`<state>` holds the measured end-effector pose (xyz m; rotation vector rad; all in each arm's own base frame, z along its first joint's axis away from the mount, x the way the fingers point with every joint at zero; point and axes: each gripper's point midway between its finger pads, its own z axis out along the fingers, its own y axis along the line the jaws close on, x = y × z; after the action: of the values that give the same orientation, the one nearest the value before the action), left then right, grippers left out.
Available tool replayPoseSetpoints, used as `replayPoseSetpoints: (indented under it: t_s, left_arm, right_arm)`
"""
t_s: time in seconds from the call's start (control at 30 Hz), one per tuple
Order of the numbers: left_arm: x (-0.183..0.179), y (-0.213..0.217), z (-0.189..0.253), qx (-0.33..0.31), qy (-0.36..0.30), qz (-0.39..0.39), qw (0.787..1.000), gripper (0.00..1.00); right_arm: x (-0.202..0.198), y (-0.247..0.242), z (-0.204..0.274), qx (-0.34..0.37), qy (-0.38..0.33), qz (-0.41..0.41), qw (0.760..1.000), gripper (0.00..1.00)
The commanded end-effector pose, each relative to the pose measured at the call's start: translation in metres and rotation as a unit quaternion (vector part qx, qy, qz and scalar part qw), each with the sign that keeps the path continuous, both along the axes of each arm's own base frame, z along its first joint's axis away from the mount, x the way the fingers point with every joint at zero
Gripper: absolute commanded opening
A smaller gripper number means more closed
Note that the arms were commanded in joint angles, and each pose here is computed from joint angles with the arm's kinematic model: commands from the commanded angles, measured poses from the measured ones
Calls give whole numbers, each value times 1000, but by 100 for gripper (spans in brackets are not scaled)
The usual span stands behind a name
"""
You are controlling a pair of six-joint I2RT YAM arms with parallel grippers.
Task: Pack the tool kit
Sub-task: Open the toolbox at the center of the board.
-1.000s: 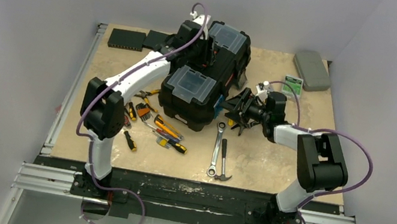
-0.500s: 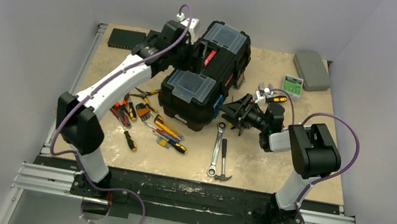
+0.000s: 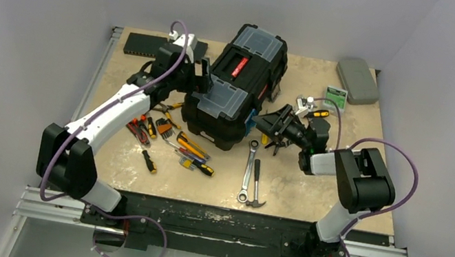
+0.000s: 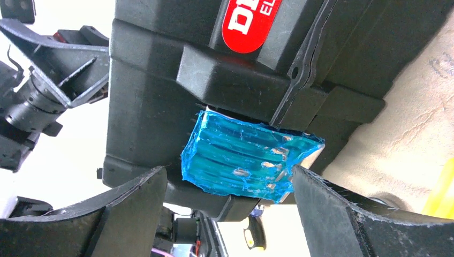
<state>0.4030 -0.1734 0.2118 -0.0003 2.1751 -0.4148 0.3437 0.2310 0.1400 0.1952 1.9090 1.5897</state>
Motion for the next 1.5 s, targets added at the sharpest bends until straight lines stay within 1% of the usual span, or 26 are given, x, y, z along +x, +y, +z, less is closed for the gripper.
replayPoseSetpoints:
  t_s: [0.0,0.27,0.4,0.47,0.53,0.6,0.77,0.97,1.03,1.17,1.27,1.37,1.43,1.47]
  left_arm:
    - [-20,-17,-35,-38,38,-47,997,97]
    - [-38,-26,-65,-74,66,-65,993,95]
    - [-43,-41,-73,-106,55,-101,988,94]
    - [-40,-48,-75,-122,35,-117,985,93]
    - [-42,-52,-80,-130,34,-129,982,91]
    - [-41,-54,-83,-132,30,-134,982,90]
    - [-38,-62,-86,-139,22,-149,979,89]
    - [-39,-60,-89,-132,24,-145,980,86]
    - [-38,-61,-92,-133,30,-144,980,83]
    - [-39,-64,-95,-138,41,-147,979,82]
    - [-40,-68,-97,-149,48,-154,976,81]
    - [-40,-70,-99,-156,54,-156,974,80]
    - [-40,-72,-98,-164,58,-156,972,80]
    - [-40,-73,-98,-172,60,-158,970,80]
  right_arm:
    - [7,5,17,16,-27,-9,999,86]
    - [7,18,10,15,-14,-9,1000,86]
    - [8,20,5,6,-10,-16,1000,86]
    - [7,24,1,5,-8,-16,1000,86]
    - [5,29,0,9,-9,-12,1000,86]
    - [6,33,-2,22,0,-8,1000,86]
    - [8,47,6,68,0,7,998,85]
    - [11,65,20,66,-16,20,997,85]
    - [13,73,30,70,-25,29,997,82]
    - [15,77,41,84,-27,34,996,77]
    - [15,79,49,94,-32,36,994,76]
    - [15,83,55,101,-32,39,994,78]
    - [14,86,57,102,-30,37,994,85]
    - [14,87,56,99,-31,36,994,85]
